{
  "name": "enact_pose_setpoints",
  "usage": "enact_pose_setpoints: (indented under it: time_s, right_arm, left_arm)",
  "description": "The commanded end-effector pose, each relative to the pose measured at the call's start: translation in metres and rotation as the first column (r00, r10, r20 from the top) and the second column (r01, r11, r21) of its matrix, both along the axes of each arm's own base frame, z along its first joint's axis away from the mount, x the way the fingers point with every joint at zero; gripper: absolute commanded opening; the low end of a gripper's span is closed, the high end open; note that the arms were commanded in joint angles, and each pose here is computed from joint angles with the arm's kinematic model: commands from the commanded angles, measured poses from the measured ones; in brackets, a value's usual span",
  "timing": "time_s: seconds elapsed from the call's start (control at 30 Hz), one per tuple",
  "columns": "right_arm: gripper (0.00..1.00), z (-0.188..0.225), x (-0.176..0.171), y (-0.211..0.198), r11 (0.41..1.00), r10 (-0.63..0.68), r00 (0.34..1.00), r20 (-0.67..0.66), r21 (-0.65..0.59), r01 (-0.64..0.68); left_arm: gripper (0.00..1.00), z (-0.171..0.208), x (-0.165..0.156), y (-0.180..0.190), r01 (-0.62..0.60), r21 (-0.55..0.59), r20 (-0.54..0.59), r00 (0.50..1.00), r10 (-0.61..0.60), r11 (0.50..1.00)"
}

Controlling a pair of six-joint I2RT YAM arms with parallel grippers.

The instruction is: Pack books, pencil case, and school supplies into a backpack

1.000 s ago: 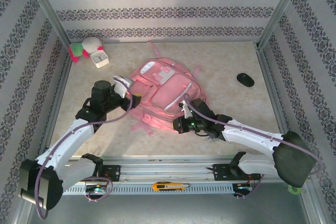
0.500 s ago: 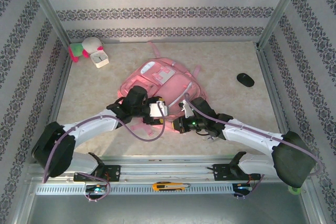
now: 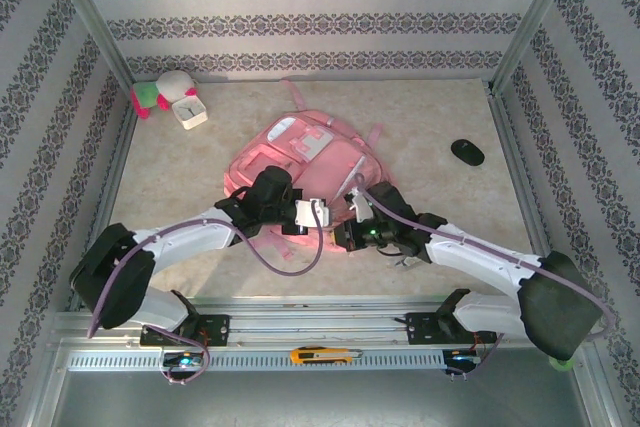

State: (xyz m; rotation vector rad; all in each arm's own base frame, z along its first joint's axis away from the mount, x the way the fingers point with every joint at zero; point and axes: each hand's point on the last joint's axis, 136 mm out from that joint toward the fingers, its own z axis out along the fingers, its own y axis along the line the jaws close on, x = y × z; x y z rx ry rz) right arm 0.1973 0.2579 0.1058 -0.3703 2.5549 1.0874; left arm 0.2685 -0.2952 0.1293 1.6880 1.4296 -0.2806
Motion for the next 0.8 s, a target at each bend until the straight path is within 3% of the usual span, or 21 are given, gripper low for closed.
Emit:
enact_pose_setpoints:
  time_s: [0.0,0.2,0.4,0.43,0.5,0.57,0.7,0.77]
  right_arm:
    - [0.00,0.004,0.001,-0.019,1.000,0.004,1.000,-0.014,-0.031,-0.005]
    - [0.00,0.003,0.001,-0.045,0.997,0.006,0.999,-0.038,-0.080,-0.009]
    - [0.00,0.015,-0.008,-0.024,0.998,0.067,0.997,-0.037,0.001,-0.067]
    - [0.00,0.016,-0.008,-0.020,0.998,0.070,0.997,-0.034,0.011,-0.070]
    - [0.00,0.016,-0.009,-0.015,0.997,0.077,0.996,-0.032,0.023,-0.077]
    - [0.00,0.015,-0.009,-0.013,0.997,0.080,0.996,-0.035,0.021,-0.079]
    - [0.00,0.015,-0.010,-0.008,0.995,0.094,0.995,-0.042,0.026,-0.093]
    - [0.00,0.016,-0.010,-0.006,0.994,0.103,0.994,-0.039,0.026,-0.102]
  left_arm:
    - [0.00,0.001,-0.010,0.028,0.012,0.067,-0.038,0.999,-0.010,0.998]
    - [0.00,-0.004,-0.028,0.062,0.042,0.128,-0.105,0.994,-0.029,0.991]
    - [0.02,-0.001,-0.029,0.087,0.000,0.140,-0.113,0.993,0.016,0.990]
    - [0.08,0.002,-0.029,0.087,-0.012,0.133,-0.112,0.993,0.027,0.991]
    - [0.35,0.017,-0.032,0.083,-0.048,0.067,-0.144,0.988,0.057,0.997]
    - [0.52,0.035,-0.041,0.069,-0.064,-0.025,-0.188,0.980,0.058,0.998]
    - [0.63,0.051,-0.054,0.030,-0.088,-0.125,-0.126,0.989,0.072,0.988]
    - [0.65,0.049,-0.041,0.018,-0.156,-0.131,-0.059,0.987,0.149,0.979]
